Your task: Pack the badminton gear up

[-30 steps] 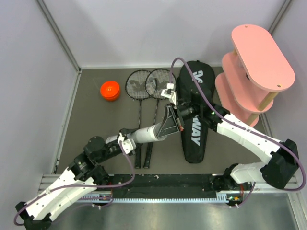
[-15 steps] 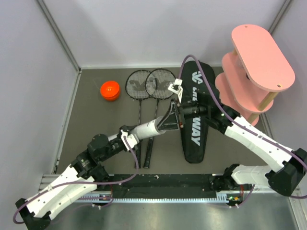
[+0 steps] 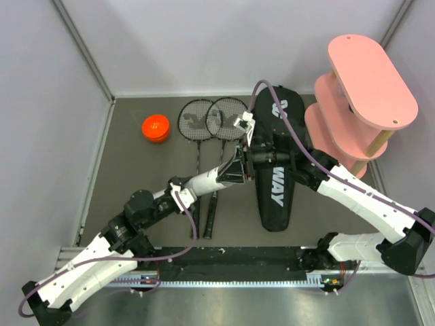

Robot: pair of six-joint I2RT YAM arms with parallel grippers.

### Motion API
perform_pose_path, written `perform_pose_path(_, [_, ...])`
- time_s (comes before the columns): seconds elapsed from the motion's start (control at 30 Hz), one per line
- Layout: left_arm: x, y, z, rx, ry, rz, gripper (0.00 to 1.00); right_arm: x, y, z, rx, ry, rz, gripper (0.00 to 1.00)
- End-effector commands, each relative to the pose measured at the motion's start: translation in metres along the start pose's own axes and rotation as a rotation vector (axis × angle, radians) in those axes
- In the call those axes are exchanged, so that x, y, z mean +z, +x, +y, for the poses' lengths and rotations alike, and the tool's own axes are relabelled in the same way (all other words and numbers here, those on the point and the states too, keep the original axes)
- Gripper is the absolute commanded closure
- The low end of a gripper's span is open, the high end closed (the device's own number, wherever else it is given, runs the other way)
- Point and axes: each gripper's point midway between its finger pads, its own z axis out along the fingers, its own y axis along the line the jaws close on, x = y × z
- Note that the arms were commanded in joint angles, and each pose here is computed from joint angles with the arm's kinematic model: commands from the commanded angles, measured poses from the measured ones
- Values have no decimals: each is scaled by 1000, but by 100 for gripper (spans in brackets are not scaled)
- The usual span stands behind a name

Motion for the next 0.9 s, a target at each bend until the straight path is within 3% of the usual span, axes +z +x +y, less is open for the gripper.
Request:
perform_pose_path(0.0, [-4, -42, 19, 7, -62, -124, 100, 4, -19, 5, -78, 56, -50, 60])
perform_pose_path(0.27, [-5, -42, 20, 2, -68, -124, 100, 0, -24, 8, -94, 76, -72, 61])
perform_pose_path(0.43, [-4, -34, 32, -10, -134, -82, 100, -4, -29, 10, -107, 79, -93, 55])
perform_pose_path(0.7, [7, 16, 52, -38, -250, 213, 100, -17, -35, -50, -56, 317, -170, 41])
perform_pose_path(0.87, [9, 8, 46, -42, -214, 160, 100, -33, -26, -79, -18, 429, -195, 39])
